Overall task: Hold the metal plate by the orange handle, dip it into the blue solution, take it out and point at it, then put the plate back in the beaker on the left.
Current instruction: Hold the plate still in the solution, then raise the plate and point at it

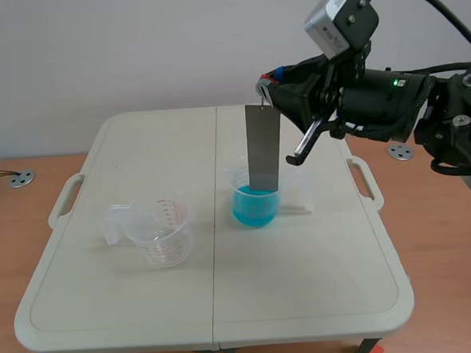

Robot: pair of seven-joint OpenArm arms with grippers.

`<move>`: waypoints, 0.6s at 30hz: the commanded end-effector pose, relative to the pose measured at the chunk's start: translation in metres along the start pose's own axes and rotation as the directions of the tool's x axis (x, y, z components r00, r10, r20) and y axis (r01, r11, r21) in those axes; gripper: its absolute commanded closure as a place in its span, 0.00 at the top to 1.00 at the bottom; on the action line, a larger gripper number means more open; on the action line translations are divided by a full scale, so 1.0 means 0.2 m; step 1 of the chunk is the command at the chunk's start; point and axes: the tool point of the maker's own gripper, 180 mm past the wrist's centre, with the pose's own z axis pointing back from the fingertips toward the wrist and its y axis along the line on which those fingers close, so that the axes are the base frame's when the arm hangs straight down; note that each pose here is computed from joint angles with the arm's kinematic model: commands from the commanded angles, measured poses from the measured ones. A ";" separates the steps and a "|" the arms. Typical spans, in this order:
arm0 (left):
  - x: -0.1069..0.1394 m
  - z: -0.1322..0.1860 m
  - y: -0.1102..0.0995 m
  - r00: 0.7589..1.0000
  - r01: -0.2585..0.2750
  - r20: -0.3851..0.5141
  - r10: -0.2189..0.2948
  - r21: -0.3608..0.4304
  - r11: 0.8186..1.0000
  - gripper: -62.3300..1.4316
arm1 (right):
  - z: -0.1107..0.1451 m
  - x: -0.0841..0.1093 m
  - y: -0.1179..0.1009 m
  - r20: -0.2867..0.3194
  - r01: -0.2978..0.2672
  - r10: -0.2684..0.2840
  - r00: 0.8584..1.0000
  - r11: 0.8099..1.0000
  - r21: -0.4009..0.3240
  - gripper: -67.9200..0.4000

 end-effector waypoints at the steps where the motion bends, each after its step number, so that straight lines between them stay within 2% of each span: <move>1: 0.04 -0.01 0.00 1.000 0.014 0.026 -0.014 -0.007 1.000 0.05 | 0.01 0.10 -0.05 0.047 -0.034 0.034 0.998 0.999 -0.018 0.03; 10: 0.31 -0.07 0.19 0.982 0.132 0.130 -0.137 0.050 0.990 0.05 | 0.02 0.27 -0.09 0.090 -0.120 0.124 0.988 0.992 -0.045 0.03; 15: 0.52 -0.08 0.31 0.952 0.223 0.195 -0.237 0.089 0.971 0.05 | 0.02 0.33 -0.09 0.104 -0.150 0.155 0.982 0.987 -0.051 0.03; 18: 0.65 -0.09 0.35 0.928 0.260 0.246 -0.280 0.114 0.959 0.05 | 0.03 0.36 -0.10 0.114 -0.165 0.171 0.979 0.984 -0.061 0.03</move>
